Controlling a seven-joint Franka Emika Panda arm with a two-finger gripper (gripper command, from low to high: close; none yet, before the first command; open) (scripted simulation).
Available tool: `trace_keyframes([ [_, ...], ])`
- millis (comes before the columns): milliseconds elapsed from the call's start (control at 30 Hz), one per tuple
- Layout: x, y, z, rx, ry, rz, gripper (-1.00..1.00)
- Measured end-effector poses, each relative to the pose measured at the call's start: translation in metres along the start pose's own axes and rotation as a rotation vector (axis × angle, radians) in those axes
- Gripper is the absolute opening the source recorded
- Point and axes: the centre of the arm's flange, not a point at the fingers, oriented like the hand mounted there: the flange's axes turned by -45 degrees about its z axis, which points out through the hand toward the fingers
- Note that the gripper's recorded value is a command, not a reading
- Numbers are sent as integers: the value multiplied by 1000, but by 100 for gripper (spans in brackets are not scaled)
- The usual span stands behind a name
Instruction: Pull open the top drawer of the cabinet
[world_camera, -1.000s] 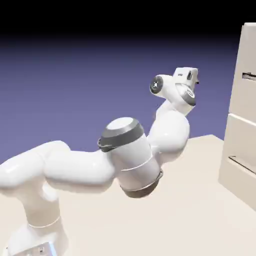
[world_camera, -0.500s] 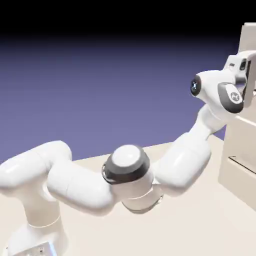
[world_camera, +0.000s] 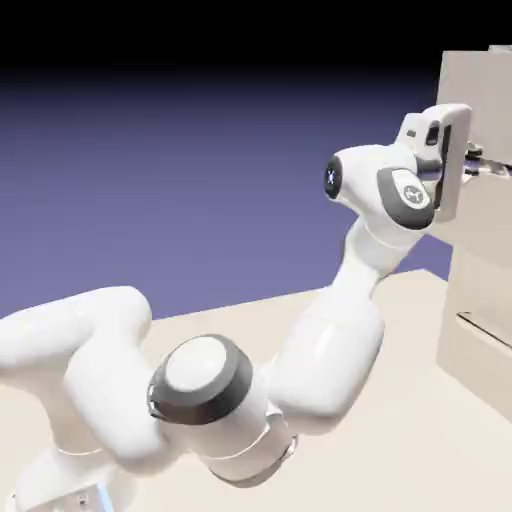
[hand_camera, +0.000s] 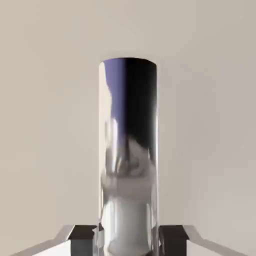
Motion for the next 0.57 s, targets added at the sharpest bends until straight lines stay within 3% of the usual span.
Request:
trace_keyframes([
  [433,0,0,-156,0,0,0,-100],
  [467,0,0,-164,0,0,0,100],
  [567,-1,0,-176,-3,0,0,100],
])
